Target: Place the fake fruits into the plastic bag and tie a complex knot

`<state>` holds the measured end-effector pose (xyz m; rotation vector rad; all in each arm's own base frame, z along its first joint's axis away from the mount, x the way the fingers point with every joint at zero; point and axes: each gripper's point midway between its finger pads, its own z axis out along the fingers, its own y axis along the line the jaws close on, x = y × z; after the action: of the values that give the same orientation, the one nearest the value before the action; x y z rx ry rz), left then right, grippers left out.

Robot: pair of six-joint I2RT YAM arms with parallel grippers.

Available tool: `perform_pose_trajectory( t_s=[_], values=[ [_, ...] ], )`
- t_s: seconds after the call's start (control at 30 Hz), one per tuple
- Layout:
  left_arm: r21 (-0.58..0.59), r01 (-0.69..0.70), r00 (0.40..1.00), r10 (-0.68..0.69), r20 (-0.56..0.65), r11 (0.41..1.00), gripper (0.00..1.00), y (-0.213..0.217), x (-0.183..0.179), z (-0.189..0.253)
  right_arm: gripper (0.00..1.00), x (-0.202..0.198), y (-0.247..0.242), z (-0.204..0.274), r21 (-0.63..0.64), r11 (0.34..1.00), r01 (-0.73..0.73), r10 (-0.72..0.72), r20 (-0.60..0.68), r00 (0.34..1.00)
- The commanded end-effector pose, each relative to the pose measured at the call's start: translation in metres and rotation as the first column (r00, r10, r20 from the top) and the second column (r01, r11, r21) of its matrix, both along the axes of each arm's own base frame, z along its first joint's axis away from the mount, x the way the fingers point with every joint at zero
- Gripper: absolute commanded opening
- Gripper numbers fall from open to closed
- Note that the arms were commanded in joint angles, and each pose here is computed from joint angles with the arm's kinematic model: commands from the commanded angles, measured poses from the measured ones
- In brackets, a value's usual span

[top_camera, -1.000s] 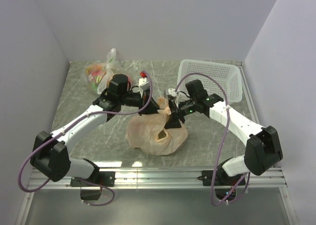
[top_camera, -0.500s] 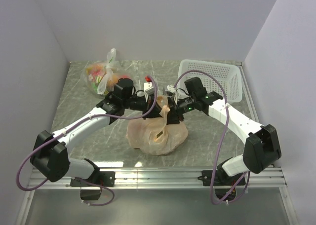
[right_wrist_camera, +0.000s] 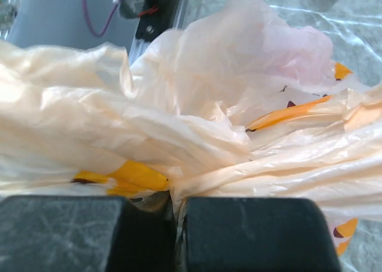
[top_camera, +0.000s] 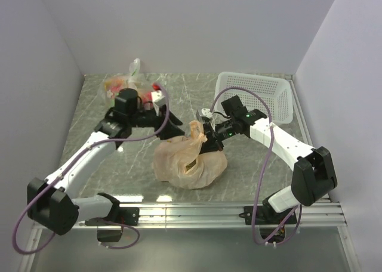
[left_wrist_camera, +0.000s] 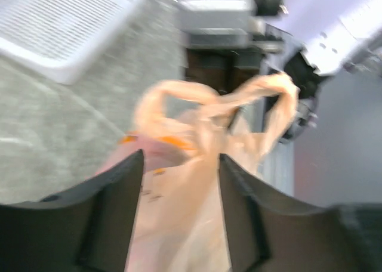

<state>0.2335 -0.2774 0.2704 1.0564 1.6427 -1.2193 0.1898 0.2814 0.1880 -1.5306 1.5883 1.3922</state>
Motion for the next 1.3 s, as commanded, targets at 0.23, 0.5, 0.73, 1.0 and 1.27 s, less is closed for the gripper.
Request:
perform_pose_trajectory(
  t_s=[0.23,0.5,0.73,1.0,1.27],
  values=[
    [-0.027,0.020,0.999,-0.019,0.044,0.999,0.83,0.005,0.029,0.025,0.00,-0.008,0.001,0.021,0.069,0.981,-0.180,0.171,0.127,0.977],
    [-0.068,0.080,0.997,-0.079,0.015,0.995,0.81,-0.012,0.042,0.025,0.00,-0.011,-0.001,0.017,0.051,0.978,-0.204,0.198,0.105,0.975],
    [-0.084,0.227,0.973,-0.229,-0.009,0.970,0.67,-0.022,0.015,0.025,0.00,-0.007,0.000,0.015,0.044,0.982,-0.186,0.182,0.089,0.979],
    [-0.025,0.168,0.986,-0.168,0.001,0.985,0.57,-0.031,0.019,0.001,0.00,-0.008,-0.001,0.021,0.049,0.981,-0.186,0.180,0.100,0.979],
    [-0.036,0.187,0.982,-0.188,-0.030,0.982,0.01,-0.030,0.015,0.005,0.47,0.007,-0.007,0.018,0.027,0.994,-0.101,0.098,0.112,0.989]
  ],
)
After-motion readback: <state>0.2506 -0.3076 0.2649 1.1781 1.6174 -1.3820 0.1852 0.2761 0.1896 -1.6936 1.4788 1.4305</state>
